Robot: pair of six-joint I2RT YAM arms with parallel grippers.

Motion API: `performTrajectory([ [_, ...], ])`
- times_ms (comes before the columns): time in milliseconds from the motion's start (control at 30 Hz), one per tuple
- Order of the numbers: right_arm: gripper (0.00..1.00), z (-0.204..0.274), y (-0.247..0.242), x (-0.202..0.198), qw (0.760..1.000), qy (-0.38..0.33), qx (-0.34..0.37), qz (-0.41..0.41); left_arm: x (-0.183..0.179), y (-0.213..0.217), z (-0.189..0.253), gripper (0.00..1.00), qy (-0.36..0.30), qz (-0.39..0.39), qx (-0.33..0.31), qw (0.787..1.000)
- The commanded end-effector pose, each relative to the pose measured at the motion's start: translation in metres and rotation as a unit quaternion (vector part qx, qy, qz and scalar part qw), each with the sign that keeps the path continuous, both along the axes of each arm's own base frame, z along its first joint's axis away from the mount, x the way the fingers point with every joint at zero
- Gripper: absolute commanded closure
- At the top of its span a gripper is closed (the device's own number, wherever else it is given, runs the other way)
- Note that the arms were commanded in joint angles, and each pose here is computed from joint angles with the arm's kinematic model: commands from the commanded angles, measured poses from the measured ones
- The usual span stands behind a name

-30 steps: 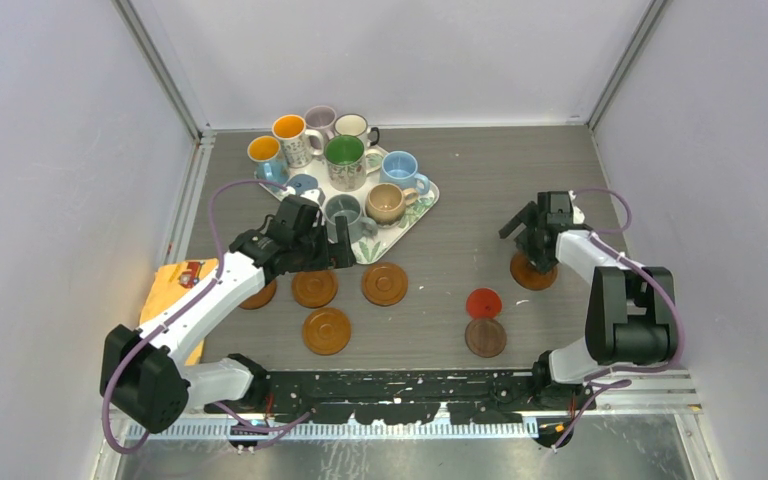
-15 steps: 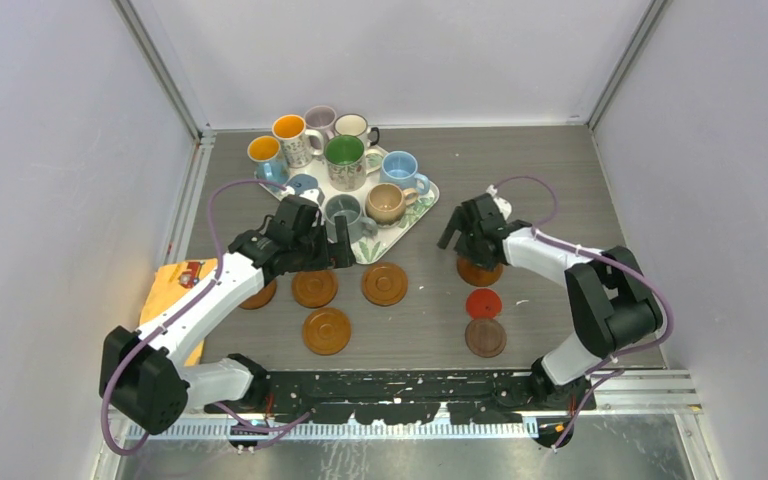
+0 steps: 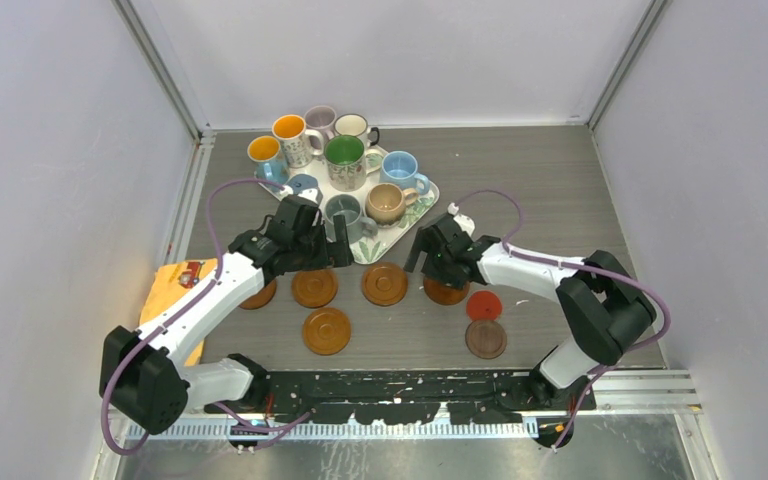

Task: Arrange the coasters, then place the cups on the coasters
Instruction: Move the coaster to the center of the board.

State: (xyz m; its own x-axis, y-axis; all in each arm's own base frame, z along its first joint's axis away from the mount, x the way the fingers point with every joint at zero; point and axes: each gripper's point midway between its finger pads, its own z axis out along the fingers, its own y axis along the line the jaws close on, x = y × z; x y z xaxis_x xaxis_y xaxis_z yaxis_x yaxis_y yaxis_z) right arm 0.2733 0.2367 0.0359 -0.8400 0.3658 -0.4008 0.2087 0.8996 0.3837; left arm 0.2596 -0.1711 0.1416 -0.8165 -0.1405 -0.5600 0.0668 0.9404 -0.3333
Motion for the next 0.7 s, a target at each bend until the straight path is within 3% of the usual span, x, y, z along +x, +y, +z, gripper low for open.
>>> performTrajectory([
  [0,0.0,-0.018,0.004,-0.036,0.998,0.069,-0.009,0.004,0.005,-0.002,0.005,0.0,-0.012,0.005,-0.005,1.0],
  [200,0.0,-0.012,-0.002,-0.028,0.998,0.051,-0.033,0.002,0.004,-0.002,0.004,0.0,-0.01,0.004,-0.005,1.0],
  [500,0.0,0.036,-0.001,-0.003,0.999,-0.008,-0.051,0.008,0.006,-0.002,0.007,0.0,-0.016,0.002,-0.004,1.0],
  [667,0.0,0.042,-0.022,-0.012,0.998,-0.005,-0.065,-0.023,0.005,-0.003,0.007,0.0,-0.015,0.0,-0.006,1.0],
])
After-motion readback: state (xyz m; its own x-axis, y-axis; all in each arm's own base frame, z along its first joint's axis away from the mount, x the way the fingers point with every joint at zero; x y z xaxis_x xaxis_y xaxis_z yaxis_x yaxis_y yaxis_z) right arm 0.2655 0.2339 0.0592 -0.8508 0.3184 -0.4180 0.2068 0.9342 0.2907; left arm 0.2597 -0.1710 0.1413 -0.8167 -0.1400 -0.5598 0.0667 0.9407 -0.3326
